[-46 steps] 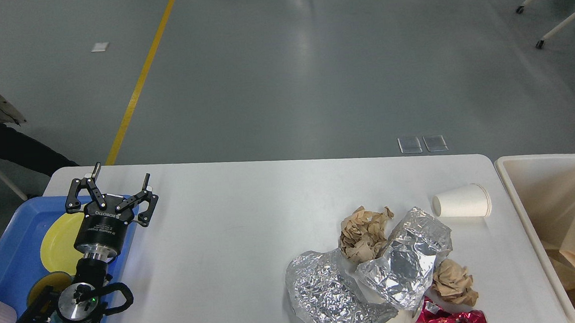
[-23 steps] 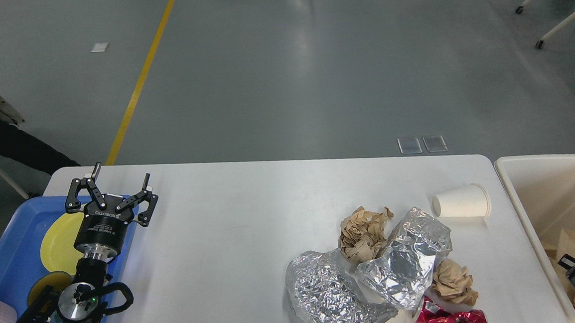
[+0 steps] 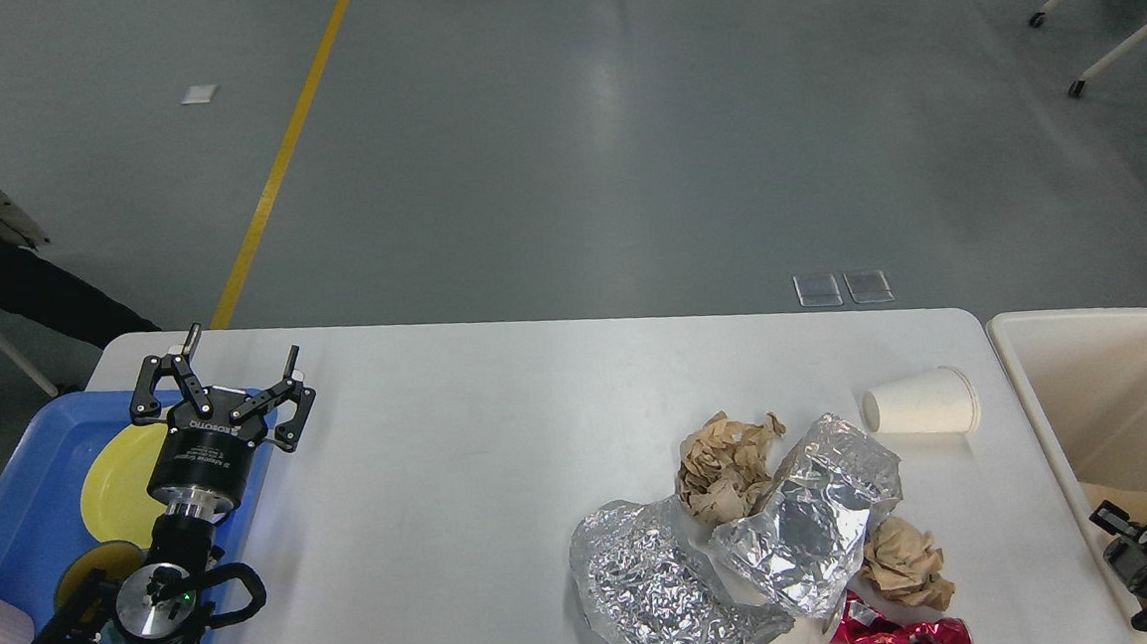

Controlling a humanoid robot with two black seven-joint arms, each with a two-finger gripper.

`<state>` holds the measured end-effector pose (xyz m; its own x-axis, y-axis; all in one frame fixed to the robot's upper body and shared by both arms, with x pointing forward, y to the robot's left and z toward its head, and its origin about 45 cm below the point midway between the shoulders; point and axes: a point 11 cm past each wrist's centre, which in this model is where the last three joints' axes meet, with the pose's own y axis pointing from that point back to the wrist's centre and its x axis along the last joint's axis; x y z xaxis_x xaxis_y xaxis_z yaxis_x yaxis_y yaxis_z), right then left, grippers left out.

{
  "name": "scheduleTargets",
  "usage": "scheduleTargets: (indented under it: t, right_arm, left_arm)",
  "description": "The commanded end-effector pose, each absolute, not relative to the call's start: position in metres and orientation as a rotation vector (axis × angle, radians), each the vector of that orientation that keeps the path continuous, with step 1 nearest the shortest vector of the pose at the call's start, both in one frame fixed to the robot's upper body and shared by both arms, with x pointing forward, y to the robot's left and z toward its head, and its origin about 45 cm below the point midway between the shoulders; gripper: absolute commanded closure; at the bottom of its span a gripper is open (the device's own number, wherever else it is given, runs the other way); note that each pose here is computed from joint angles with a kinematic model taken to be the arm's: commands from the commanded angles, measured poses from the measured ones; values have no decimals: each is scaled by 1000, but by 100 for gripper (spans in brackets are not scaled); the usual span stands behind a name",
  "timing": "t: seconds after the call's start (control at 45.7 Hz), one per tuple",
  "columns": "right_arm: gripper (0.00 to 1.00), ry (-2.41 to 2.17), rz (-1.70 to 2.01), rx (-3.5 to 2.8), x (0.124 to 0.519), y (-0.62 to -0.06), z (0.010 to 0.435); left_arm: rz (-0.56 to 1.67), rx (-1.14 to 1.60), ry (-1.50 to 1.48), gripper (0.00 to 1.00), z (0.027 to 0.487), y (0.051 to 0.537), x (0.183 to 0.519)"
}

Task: Tidy desktop
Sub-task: 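Release the brown paper bag into the bin, then move the right gripper toward the crumpled paper beside the foil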

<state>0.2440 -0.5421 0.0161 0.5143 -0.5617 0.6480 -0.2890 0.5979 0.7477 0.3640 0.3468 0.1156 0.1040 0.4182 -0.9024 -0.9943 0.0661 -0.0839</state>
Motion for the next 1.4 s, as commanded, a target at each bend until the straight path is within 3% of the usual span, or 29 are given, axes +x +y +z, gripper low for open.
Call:
scheduleTargets:
  t: [0.0, 0.241, 0.35, 0.482, 0.898, 1.182, 1.379]
  right_arm:
    - [0, -1060, -198, 963, 245, -540, 16]
    - [0, -1086, -170, 967, 276, -547, 43]
    - [0, -1089, -180, 966, 296, -567, 82]
    - [0, -899, -162, 1051, 324, -552, 125]
    - [0, -176, -110, 1316, 382, -368, 306]
    - [0, -46, -12, 1481, 332, -269, 397]
    - [0, -57, 60, 1540, 301, -231, 414]
  left_arm:
    - [1281, -898, 841, 3, 116, 347, 364]
    - [1281, -898, 841, 3, 116, 347, 364]
    - [1281, -898, 841, 3, 116, 347, 364]
    - [1281, -898, 841, 3, 116, 347, 364]
    - [1280, -897, 842, 3, 115, 347, 364]
    - [1281, -898, 841, 3, 116, 347, 364]
    - [1281, -898, 841, 3, 116, 347, 364]
